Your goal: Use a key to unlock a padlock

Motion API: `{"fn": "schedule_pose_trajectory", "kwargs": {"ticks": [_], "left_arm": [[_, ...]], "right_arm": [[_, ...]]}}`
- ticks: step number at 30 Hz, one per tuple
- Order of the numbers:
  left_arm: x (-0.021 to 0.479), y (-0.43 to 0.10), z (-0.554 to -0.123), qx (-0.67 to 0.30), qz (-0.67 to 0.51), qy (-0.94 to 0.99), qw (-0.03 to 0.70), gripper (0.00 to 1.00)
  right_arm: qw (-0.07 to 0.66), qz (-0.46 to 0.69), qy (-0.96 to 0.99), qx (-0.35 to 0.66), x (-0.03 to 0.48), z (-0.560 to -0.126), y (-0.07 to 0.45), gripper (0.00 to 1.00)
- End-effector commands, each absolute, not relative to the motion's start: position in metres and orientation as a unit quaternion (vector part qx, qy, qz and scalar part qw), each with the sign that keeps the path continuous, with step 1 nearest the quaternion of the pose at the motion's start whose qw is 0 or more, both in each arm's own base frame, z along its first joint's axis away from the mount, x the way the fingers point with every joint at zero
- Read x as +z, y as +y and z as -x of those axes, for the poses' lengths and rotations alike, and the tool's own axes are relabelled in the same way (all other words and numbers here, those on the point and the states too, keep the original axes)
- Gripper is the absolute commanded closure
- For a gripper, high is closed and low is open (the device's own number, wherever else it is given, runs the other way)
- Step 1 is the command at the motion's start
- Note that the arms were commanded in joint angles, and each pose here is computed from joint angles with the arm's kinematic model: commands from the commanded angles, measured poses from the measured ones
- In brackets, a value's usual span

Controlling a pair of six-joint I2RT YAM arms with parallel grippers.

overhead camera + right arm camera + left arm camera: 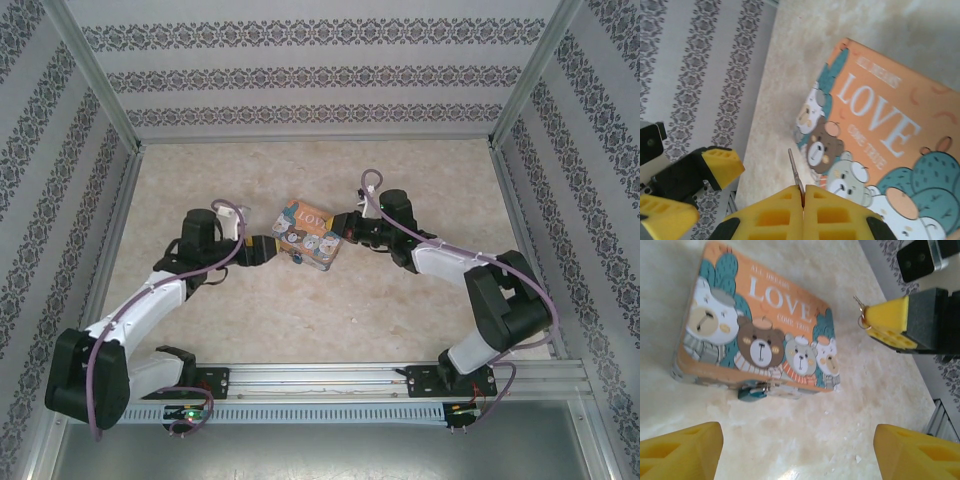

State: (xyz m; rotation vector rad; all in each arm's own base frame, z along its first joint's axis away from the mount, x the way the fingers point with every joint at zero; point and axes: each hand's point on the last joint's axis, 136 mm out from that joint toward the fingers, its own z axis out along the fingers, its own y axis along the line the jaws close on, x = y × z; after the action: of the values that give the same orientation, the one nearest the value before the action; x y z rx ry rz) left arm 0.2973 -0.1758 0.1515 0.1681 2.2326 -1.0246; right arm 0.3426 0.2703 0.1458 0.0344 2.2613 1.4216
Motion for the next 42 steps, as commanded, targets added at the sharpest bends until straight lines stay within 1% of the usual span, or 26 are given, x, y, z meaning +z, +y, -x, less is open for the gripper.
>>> {"fn": "schedule_pose_trajectory", "kwargs": {"ticks": [1, 6, 13, 25, 29, 42], "left_arm": [[0.164, -0.195, -0.306, -0.415, -0.099, 0.822, 0.377, 0.20], [0.142, -0.204, -0.311, -0.415, -0.108, 0.827, 0.364, 0.19], [0.120, -0.212, -0.314, -0.422, -0.114, 0.834, 0.336, 0.21], [0.090, -0.218, -0.316, -0.424, -0.110, 0.845, 0.306, 0.25], [0.081, -0.220, -0.319, -0.426, -0.102, 0.846, 0.303, 0.30], [0.061, -0.222, -0.329, -0.418, -0.100, 0.849, 0.309, 0.40]], "right_arm": [[0.233, -0.020, 0.822, 0.520, 0.139, -0.347, 0.270, 1.00], [0.223, -0.026, 0.827, 0.515, 0.127, -0.352, 0.272, 1.00], [0.209, -0.037, 0.836, 0.507, 0.112, -0.355, 0.273, 1.00], [0.175, -0.045, 0.854, 0.488, 0.077, -0.344, 0.272, 1.00], [0.172, -0.046, 0.856, 0.485, 0.073, -0.343, 0.272, 1.00], [0.173, -0.042, 0.857, 0.484, 0.075, -0.342, 0.272, 1.00]]}}
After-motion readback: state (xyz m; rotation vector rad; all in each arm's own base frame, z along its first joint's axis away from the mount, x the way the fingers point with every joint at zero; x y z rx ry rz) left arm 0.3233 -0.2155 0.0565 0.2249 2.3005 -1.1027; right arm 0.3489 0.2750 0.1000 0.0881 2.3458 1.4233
